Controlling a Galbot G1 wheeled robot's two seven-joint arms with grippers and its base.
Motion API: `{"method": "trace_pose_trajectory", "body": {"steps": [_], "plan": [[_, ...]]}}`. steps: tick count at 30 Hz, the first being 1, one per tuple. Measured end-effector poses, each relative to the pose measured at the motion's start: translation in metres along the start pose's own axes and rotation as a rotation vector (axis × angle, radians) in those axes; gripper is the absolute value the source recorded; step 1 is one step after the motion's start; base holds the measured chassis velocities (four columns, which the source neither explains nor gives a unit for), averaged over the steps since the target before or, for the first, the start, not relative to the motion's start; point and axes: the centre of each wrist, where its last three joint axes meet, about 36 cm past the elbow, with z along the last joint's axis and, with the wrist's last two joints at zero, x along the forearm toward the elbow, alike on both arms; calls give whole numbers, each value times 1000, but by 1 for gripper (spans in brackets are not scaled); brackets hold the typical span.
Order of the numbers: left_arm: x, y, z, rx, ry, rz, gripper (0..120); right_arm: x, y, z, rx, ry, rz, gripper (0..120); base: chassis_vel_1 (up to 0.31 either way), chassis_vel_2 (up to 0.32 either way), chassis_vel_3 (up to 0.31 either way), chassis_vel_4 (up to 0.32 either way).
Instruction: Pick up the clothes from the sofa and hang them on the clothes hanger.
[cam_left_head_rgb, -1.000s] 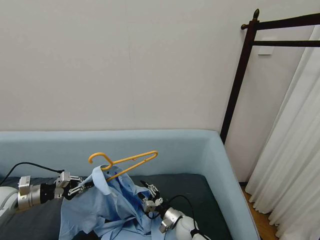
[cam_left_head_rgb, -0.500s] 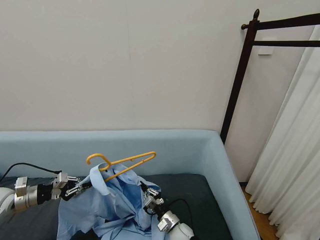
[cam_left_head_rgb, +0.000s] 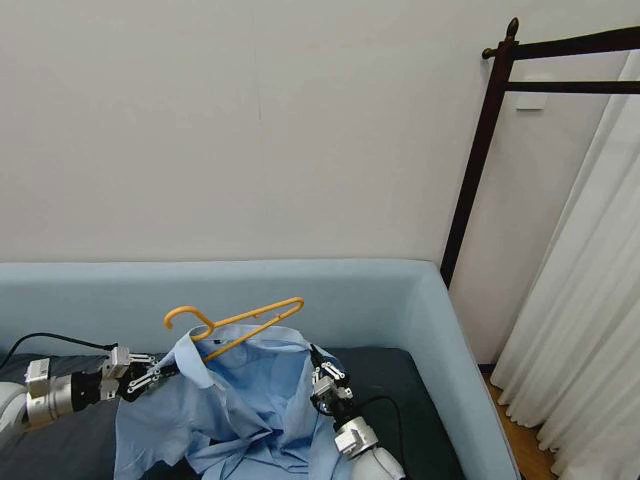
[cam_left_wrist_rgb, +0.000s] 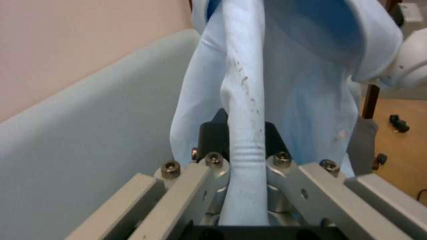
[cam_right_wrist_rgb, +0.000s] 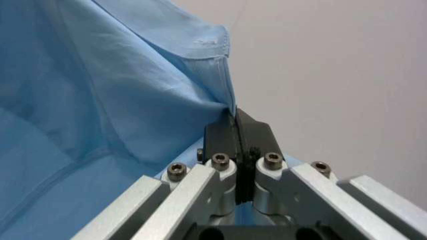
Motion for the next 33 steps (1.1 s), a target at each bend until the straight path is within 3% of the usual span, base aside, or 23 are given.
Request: {"method": "trace_pose_trajectory", "body": {"steps": [6, 13, 20, 28, 33], "plan": [[-7, -1, -4, -5, -34, 40, 2, -22, -28, -13, -37, -30, 22, 0, 0, 0, 0, 0], [-15, -1, -10, -52, 30, 84, 2, -42, -65, -42, -53, -112, 56, 0, 0, 0, 0, 0], [-22, 8, -21, -97, 65, 38, 2, -42, -91, -65, -27, -217, 54, 0, 0, 0, 0, 0], [-29, 6, -20, -122, 89, -27, 2, -24, -80, -77, -70, -375, -89, 0, 0, 0, 0, 0], [-51, -12, -16, -122, 77, -31, 2, -13, -48, -82, -162, -471, -250, 0, 0, 0, 0, 0]]}}
